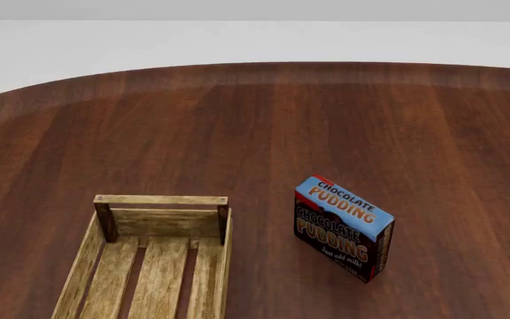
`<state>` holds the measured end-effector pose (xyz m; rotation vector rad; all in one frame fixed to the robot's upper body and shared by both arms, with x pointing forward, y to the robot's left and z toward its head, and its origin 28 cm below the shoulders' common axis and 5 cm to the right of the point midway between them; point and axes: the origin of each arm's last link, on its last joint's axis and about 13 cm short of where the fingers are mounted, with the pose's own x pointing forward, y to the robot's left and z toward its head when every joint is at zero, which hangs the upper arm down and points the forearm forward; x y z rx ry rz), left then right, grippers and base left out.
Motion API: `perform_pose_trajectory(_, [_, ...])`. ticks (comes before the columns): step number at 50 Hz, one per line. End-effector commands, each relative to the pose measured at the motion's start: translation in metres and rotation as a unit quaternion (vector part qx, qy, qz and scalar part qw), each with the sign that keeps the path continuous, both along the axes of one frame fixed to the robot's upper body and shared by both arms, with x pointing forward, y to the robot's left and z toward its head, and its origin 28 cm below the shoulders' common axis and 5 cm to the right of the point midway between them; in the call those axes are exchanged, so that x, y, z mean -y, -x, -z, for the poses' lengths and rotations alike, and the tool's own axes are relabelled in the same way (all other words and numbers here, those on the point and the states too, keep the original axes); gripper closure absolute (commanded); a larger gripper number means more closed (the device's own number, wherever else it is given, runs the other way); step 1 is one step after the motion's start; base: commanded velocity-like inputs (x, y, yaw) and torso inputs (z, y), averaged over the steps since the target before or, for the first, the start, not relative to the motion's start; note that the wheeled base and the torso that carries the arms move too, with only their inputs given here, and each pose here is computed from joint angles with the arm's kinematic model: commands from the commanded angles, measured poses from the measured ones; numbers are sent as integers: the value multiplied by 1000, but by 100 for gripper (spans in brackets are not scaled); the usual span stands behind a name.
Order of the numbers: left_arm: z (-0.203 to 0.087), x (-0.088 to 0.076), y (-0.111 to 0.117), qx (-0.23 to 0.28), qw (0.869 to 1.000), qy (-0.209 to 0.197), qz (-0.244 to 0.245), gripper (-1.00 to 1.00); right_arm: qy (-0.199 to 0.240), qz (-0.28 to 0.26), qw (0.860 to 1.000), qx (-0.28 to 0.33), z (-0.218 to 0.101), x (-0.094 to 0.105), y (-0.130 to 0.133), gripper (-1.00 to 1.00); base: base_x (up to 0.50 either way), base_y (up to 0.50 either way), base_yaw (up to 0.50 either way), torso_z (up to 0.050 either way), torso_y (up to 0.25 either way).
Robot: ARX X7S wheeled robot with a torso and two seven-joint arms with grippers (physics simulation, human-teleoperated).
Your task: Stack the left bowl on the right bowl and place them in the tray.
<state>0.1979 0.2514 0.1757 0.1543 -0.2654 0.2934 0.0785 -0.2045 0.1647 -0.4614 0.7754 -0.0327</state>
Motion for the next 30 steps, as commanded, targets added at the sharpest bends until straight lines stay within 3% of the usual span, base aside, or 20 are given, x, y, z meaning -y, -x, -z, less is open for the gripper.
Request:
perform_pose_trajectory(1, [-2,2,-1,2,1000,-1,1,-100,10,10,1000,-4,-4,12,-12,100,0,0,0,0,0])
perform_pose_trajectory(30, [-2,2,-1,5,1000,0,2,-100,-6,-3,1000,-19,0,11,-48,100,0,0,0,0,0])
